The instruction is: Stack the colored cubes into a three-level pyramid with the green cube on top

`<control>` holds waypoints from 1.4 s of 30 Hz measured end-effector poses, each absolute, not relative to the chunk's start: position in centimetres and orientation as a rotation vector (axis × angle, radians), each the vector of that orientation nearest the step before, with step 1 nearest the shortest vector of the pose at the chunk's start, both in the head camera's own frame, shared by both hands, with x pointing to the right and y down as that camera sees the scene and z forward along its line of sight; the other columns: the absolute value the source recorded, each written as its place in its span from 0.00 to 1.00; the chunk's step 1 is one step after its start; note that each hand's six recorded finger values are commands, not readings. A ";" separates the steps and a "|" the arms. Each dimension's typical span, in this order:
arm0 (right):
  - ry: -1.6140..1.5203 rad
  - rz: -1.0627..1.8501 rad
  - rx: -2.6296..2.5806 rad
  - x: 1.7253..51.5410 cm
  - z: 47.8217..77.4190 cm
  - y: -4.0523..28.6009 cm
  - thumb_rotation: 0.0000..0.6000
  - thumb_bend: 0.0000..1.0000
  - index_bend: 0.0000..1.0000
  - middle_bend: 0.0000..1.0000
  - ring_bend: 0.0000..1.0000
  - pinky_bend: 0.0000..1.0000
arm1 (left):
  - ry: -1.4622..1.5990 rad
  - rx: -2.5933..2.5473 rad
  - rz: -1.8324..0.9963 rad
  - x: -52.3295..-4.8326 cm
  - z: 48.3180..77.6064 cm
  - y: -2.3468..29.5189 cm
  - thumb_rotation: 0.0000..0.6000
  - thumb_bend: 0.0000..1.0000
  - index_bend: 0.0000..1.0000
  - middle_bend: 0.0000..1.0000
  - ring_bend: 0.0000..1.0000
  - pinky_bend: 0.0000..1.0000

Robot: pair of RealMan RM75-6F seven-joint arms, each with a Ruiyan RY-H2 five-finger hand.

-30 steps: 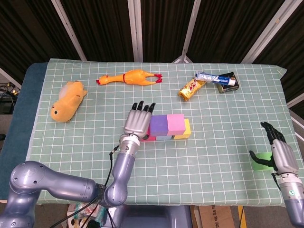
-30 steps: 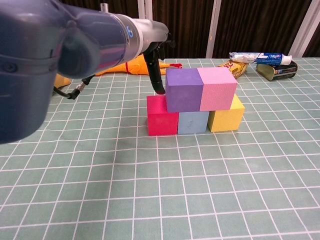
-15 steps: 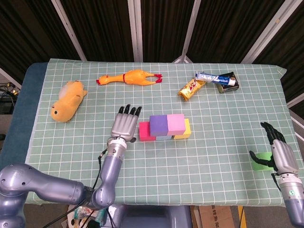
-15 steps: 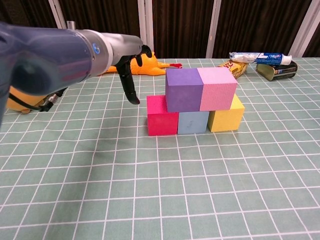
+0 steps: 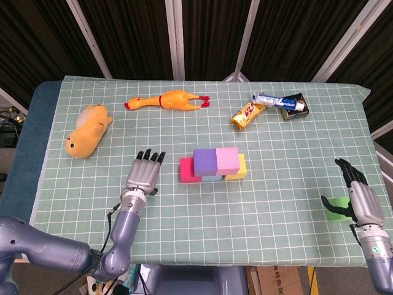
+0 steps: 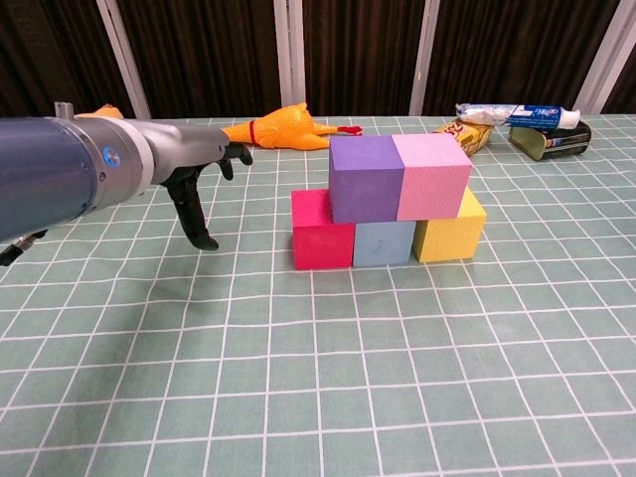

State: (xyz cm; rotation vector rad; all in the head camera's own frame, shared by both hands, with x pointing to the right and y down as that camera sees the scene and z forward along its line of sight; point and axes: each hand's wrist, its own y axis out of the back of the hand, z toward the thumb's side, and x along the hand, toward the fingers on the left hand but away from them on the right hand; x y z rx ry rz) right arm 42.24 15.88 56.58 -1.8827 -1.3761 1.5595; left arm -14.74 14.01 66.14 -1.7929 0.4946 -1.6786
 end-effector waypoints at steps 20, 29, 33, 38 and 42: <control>-1.391 1.556 -1.884 42.5 56.4 15.8 1.00 0.35 0.00 0.00 0.00 0.00 | 0.389 -1.853 -1.669 -11.7 68.3 16.4 1.00 0.28 0.03 0.13 0.04 0.11; -1.391 1.558 -1.889 42.4 56.5 15.8 1.00 0.35 0.00 0.00 0.00 0.00 | 0.375 -1.856 -1.662 -10.7 68.8 16.5 1.00 0.28 0.03 0.13 0.04 0.11; -1.393 1.558 -1.890 42.4 56.5 15.8 1.00 0.34 0.00 0.00 0.00 0.00 | 0.373 -1.854 -1.656 -10.3 68.9 16.3 1.00 0.28 0.03 0.13 0.04 0.11; -1.396 1.557 -1.894 42.4 56.5 15.8 1.00 0.34 0.00 0.00 0.00 0.00 | 0.377 -1.855 -1.652 -10.0 68.9 16.2 1.00 0.28 0.03 0.13 0.04 0.11; -1.394 1.556 -1.894 42.4 56.5 15.8 1.00 0.35 0.00 0.00 0.00 0.00 | 0.377 -1.854 -1.654 -10.0 68.9 16.2 1.00 0.28 0.03 0.13 0.04 0.11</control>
